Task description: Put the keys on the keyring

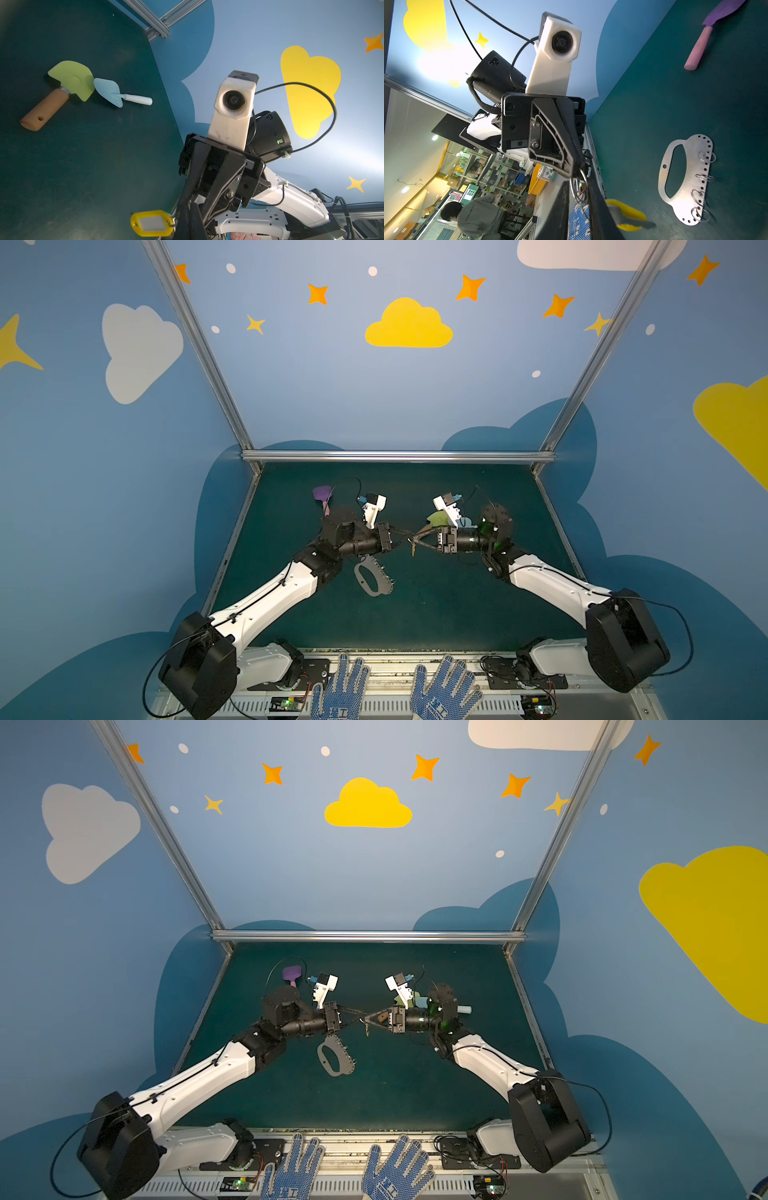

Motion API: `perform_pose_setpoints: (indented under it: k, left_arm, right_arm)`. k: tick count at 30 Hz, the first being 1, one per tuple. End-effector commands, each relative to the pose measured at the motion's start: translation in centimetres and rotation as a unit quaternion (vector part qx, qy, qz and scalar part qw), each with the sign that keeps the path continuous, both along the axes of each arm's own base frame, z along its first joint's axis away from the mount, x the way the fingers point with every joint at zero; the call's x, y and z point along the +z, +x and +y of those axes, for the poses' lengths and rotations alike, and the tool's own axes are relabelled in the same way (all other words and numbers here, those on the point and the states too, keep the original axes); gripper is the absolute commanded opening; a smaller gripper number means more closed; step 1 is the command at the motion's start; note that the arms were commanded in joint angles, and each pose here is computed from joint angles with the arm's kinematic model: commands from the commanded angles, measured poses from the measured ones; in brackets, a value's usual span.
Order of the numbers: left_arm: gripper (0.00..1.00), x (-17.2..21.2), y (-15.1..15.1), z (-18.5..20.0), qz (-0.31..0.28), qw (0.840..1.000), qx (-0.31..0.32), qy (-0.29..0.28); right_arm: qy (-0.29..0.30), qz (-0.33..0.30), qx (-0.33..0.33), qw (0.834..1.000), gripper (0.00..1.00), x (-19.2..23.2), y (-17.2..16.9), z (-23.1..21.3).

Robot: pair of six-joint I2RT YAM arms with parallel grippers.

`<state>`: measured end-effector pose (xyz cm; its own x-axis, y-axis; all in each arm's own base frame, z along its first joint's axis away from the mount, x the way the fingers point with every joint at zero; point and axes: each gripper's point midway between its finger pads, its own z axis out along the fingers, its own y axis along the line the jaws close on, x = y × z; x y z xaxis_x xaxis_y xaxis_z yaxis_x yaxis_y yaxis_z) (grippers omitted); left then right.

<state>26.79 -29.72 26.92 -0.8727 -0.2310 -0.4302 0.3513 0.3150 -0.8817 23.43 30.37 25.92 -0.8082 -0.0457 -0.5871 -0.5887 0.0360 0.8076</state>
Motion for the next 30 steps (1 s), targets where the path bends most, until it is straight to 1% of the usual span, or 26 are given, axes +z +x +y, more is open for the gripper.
perform_pose_setpoints:
  k: [1, 3, 5, 6, 9, 10, 11, 17, 23, 30]
  left_arm:
    - [0.04, 0.9, -0.1, 0.3, -0.020, 1.000, 0.006, -0.005]
    - [0.04, 0.8, -0.1, 0.3, -0.019, 1.000, 0.006, -0.005]
    - [0.04, 0.9, 0.0, 0.3, -0.019, 1.000, 0.008, -0.006]
    - [0.05, 0.9, 0.0, 0.4, -0.018, 1.000, 0.009, -0.005]
    - [0.09, 0.9, 0.1, 0.6, -0.015, 1.000, 0.012, -0.006]
    - [0.13, 0.9, 0.2, 0.7, -0.013, 1.000, 0.015, -0.007]
    - [0.21, 0.8, 0.3, 0.8, -0.012, 1.000, 0.018, -0.008]
    - [0.31, 0.8, 0.8, 2.3, -0.007, 0.999, 0.043, -0.015]
    - [0.33, 0.8, 1.0, 3.2, -0.004, 0.998, 0.054, -0.015]
    - [0.34, 0.3, 1.1, 3.3, 0.006, 0.998, 0.056, -0.008]
  right_arm:
    - [0.007, -0.009, 0.000, 1.000, 0.17, 0.5, 0.3, 0.3]
    - [0.005, -0.005, -0.001, 1.000, 0.12, 0.3, 0.5, 0.4]
    - [0.005, -0.004, 0.001, 1.000, 0.01, 0.2, 0.5, 0.5]
    - [0.004, -0.003, 0.001, 1.000, 0.00, 0.1, 0.6, 0.5]
    - [0.001, -0.007, 0.001, 1.000, 0.00, 0.0, 0.7, 0.5]
    - [-0.001, -0.010, 0.001, 1.000, 0.00, -0.1, 0.7, 0.5]
    - [-0.002, -0.012, 0.000, 1.000, 0.00, -0.2, 0.7, 0.4]
    - [0.001, -0.018, 0.008, 1.000, 0.00, -0.1, 0.6, 0.0]
    - [0.008, -0.042, 0.023, 0.999, 0.00, 0.5, 0.1, -0.5]
    - [0.009, -0.097, 0.052, 0.994, 0.00, 1.3, -1.6, -1.0]
